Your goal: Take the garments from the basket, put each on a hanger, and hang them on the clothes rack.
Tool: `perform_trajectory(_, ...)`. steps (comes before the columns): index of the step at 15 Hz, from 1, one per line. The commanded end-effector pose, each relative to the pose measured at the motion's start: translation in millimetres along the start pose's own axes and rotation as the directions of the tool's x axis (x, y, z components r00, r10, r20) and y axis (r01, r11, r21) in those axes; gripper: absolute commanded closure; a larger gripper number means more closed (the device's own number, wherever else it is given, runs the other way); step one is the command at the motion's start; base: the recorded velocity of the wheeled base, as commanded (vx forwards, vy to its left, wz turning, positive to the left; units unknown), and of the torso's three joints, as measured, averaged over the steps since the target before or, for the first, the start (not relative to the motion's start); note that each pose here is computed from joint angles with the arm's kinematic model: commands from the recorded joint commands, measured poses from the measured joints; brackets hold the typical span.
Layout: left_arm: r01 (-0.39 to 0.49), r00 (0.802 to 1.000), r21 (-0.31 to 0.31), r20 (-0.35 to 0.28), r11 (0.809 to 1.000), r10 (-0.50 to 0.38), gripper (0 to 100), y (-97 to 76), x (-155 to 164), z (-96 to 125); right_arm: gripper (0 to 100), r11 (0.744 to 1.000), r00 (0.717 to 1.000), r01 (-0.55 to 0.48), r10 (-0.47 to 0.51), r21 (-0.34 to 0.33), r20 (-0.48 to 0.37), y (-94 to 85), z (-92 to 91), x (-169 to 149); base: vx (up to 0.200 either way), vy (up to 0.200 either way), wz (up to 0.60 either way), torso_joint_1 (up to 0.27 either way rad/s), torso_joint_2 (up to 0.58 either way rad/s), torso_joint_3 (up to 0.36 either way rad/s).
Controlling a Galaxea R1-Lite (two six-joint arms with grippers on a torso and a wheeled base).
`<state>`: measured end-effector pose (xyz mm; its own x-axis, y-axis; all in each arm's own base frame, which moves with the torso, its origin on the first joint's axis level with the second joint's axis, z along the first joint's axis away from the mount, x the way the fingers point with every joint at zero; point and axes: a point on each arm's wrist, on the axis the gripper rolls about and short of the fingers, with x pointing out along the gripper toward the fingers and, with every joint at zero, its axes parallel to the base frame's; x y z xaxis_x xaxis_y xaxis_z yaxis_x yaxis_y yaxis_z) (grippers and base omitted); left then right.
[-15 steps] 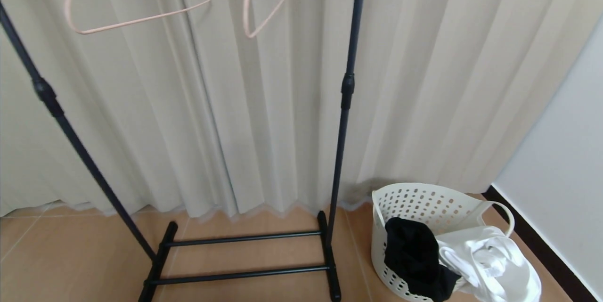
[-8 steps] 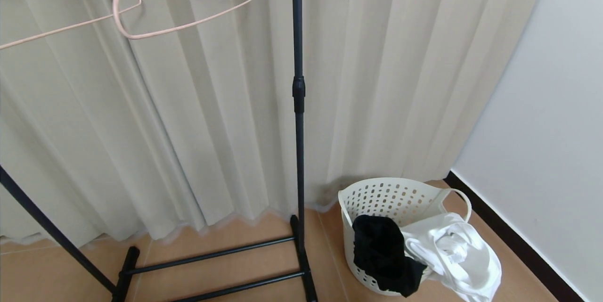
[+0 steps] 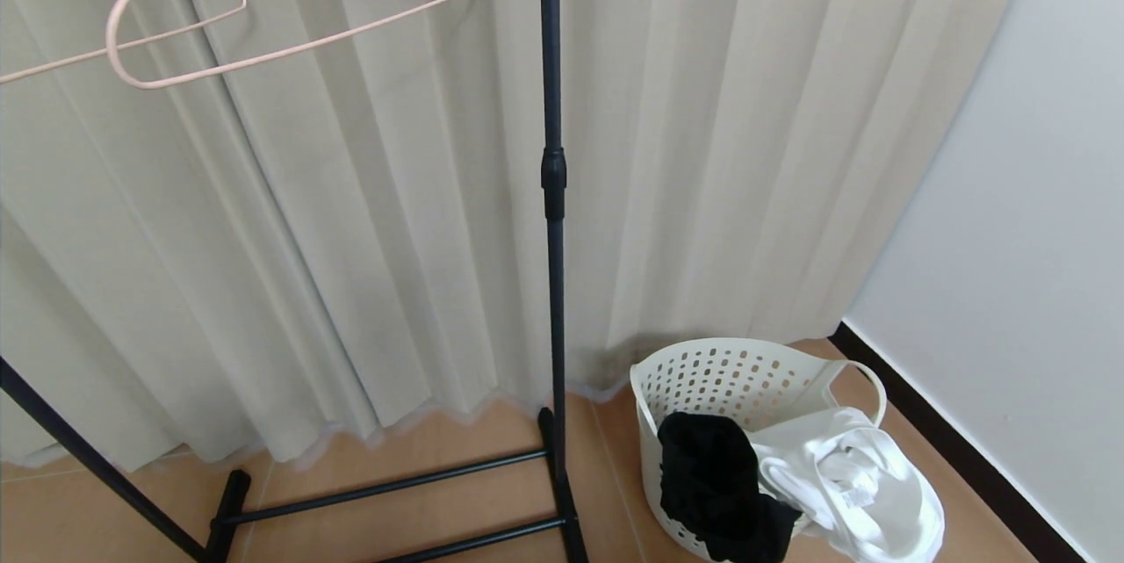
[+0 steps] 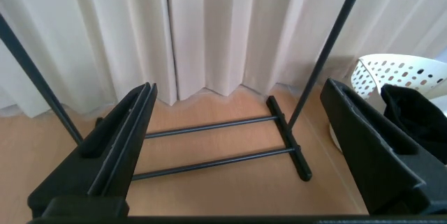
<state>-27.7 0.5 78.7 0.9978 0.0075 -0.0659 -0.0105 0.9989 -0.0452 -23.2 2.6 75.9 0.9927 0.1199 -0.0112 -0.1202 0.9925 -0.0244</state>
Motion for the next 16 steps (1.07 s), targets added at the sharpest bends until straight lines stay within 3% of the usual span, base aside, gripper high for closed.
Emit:
perform_trajectory(1,0.0,1.0,-0.001,-0.002,1.0,0.0,0,0.0,0.0,-0.1,0,1.0,1.0,-0.001,0.001,0.0,-0.001,0.0,0.0,0.1,0.0,0.0,0.0,0.002,0.0,-0.105)
perform_trajectory(16,0.0,1.0,-0.003,-0.002,1.0,0.0,0,0.0,0.0,-0.1,0,1.0,1.0,0.001,0.0,0.001,-0.003,0.0,-0.1,0.1,0.0,0.0,0.0,0.001,0.0,-0.192)
